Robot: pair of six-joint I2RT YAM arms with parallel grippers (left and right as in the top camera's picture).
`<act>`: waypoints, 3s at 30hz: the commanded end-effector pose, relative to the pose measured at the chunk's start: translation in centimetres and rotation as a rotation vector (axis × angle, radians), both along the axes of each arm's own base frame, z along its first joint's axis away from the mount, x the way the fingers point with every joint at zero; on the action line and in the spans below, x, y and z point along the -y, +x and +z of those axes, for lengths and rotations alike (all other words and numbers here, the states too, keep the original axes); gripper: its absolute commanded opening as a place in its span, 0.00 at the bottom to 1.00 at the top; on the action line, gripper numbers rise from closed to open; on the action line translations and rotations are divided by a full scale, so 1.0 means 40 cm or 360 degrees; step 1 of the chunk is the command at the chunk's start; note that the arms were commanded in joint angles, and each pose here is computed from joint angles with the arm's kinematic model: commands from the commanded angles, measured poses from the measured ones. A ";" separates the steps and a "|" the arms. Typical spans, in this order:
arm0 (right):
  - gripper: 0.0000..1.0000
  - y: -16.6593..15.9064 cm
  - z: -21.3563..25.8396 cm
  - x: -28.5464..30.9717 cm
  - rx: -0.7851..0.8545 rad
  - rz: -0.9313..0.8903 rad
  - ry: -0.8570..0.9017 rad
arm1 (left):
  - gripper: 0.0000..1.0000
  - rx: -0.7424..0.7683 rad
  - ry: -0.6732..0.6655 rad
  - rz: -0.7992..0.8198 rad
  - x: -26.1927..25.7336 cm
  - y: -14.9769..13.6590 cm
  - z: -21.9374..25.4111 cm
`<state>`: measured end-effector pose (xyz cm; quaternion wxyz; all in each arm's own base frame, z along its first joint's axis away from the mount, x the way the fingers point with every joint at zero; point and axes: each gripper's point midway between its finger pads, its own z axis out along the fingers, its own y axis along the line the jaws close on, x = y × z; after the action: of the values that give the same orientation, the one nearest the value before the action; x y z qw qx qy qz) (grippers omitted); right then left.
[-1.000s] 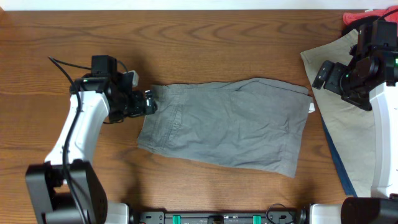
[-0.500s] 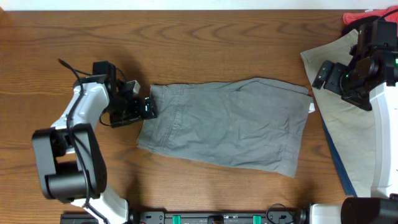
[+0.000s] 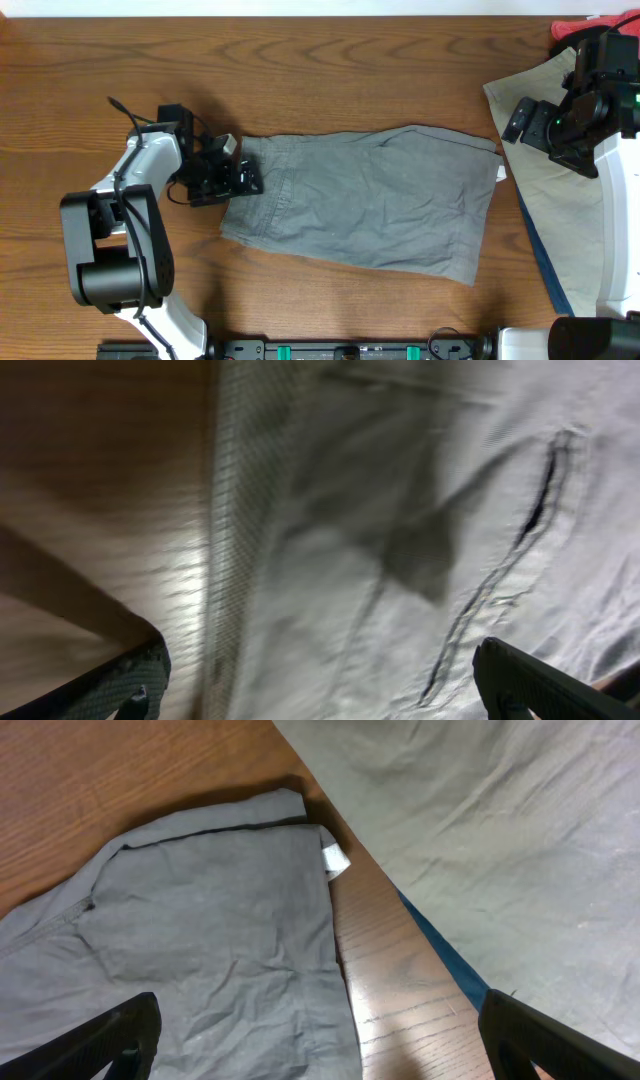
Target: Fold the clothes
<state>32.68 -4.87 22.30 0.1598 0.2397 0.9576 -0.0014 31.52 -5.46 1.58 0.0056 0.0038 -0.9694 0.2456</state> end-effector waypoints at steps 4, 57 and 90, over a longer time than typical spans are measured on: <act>0.99 0.001 -0.003 0.004 -0.0006 -0.0027 0.0006 | 0.98 -0.0136 -0.0024 -0.0157 0.065 -0.072 -0.076; 0.99 0.001 -0.003 0.004 -0.0006 -0.0027 0.0006 | 0.06 0.0269 0.0717 0.0253 -0.049 -0.052 0.542; 0.99 0.001 -0.003 0.004 -0.0006 -0.0027 0.0006 | 0.06 0.0570 0.0449 -0.0197 0.429 -0.078 0.415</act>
<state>32.67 -4.90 22.30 0.1596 0.2400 0.9575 -0.0015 28.39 -22.26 18.43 -0.1525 -0.0966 -0.9780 0.1050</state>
